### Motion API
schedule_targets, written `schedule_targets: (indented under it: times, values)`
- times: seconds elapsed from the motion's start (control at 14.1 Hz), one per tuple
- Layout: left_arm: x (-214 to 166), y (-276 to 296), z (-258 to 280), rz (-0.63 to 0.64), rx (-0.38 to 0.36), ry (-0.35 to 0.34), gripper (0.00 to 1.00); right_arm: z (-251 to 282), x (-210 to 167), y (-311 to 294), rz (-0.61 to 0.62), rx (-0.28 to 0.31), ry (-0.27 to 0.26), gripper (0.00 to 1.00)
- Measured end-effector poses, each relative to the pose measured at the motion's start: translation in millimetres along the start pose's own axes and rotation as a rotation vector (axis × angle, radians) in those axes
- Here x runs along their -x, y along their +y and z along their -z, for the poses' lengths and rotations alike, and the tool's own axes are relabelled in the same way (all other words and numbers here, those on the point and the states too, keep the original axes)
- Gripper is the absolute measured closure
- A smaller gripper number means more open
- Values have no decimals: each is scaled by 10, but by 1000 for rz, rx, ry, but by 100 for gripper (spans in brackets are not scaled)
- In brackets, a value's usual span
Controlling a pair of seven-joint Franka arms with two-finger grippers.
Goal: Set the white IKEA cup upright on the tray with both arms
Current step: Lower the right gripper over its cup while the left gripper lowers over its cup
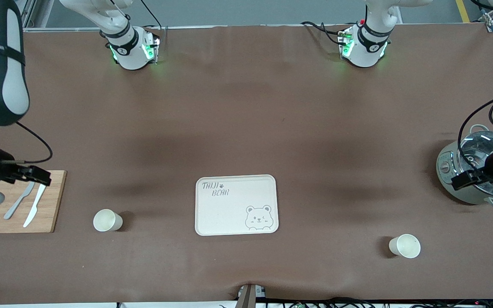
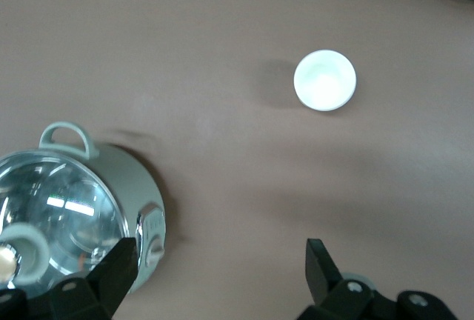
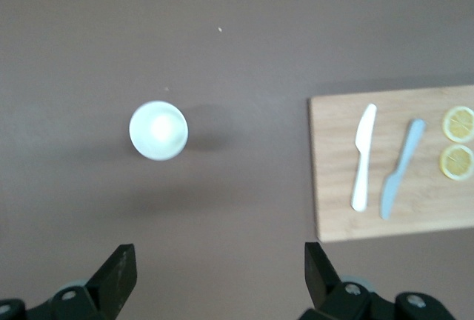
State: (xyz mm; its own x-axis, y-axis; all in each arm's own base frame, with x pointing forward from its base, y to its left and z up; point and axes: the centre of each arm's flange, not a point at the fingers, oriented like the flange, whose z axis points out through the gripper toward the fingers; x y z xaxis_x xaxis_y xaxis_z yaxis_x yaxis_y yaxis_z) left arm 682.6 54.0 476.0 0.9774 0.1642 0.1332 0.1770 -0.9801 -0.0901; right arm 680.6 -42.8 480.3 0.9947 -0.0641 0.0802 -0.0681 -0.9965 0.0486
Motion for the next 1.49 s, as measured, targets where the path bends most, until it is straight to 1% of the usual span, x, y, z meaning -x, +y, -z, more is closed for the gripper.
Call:
schedule_targets:
  times: [0.28,0.5,0.64,0.92,1.27,1.49]
  values:
    - [-155,-68,-404,-19,-8,46,0,-563,-247,-123,5,-10,55,0]
    - [-247,-46,-674,-25,-11,87,0,-1020,-309,-178,1,-16,31,0]
    - [-288,25,-902,-35,-11,104,0,-1233,-328,-182,-2,-13,20,0]
    - [-340,163,-1340,-25,17,136,0,-1529,-370,-127,-12,-8,27,0]
    - [-365,331,-1904,15,74,195,0,-1730,-417,-145,-13,-8,60,0]
    - [-342,395,-2256,45,99,221,0,-1819,-413,-180,-33,-38,53,0]
